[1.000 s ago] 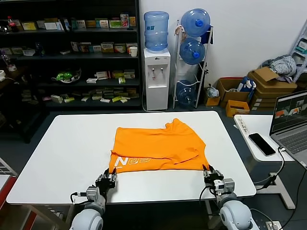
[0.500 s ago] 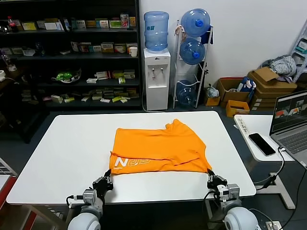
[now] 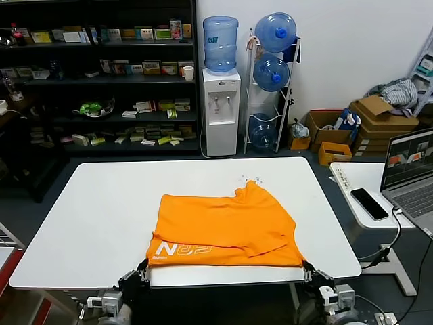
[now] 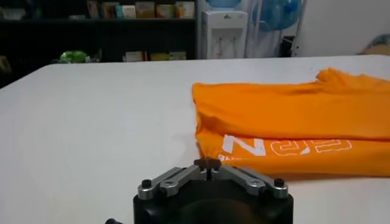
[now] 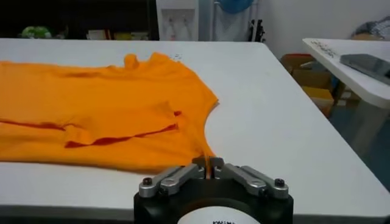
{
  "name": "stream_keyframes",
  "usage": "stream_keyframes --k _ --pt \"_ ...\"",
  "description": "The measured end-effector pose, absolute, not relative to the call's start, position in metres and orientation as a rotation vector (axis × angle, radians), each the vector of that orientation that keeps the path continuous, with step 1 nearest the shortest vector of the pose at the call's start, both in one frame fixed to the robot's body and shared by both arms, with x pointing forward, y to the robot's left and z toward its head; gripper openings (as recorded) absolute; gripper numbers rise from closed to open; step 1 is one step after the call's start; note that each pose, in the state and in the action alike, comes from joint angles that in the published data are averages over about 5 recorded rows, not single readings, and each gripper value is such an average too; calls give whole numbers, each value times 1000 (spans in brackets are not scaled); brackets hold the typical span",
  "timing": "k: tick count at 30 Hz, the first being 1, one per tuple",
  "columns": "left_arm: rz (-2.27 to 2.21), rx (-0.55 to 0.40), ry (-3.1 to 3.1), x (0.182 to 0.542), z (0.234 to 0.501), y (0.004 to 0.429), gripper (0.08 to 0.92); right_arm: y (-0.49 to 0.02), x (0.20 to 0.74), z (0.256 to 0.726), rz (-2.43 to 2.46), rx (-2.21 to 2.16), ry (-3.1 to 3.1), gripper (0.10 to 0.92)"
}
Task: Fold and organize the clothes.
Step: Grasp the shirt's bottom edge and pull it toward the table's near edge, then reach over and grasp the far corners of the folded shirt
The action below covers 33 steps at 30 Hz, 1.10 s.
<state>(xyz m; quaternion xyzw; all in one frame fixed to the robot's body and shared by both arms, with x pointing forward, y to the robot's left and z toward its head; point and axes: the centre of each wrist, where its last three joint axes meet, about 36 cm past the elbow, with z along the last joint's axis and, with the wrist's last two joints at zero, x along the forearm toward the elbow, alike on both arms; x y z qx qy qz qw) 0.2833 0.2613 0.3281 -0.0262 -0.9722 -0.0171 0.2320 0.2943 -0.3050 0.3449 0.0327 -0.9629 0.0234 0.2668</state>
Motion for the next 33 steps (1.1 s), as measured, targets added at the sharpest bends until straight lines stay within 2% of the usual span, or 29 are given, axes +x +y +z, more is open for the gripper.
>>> stream_keyframes --k 4,8,12,17,20,23,28,33 --pt "-61 -74 -2684 281 341 267 294 -306 310 362 67 98 -2645 415" --pt "-59 -94 -2728 296 358 273 407 -304 347 377 44 107 -2714 528" --pt "-29 -129 -2790 332 368 278 537 -300 404 381 7 107 -2774 640" --pt "32 -158 -2820 401 363 281 701 -287 484 374 -44 119 -2787 779" --pt "65 -156 -2796 447 355 282 778 -277 528 369 -65 129 -2766 816" --pt "81 -153 -2757 488 349 280 815 -267 565 366 -78 138 -2742 822" --pt "79 -141 -2701 542 341 280 822 -247 605 356 -83 159 -2687 823" --pt "69 -118 -2656 574 332 282 823 -233 625 347 -69 172 -2640 823"
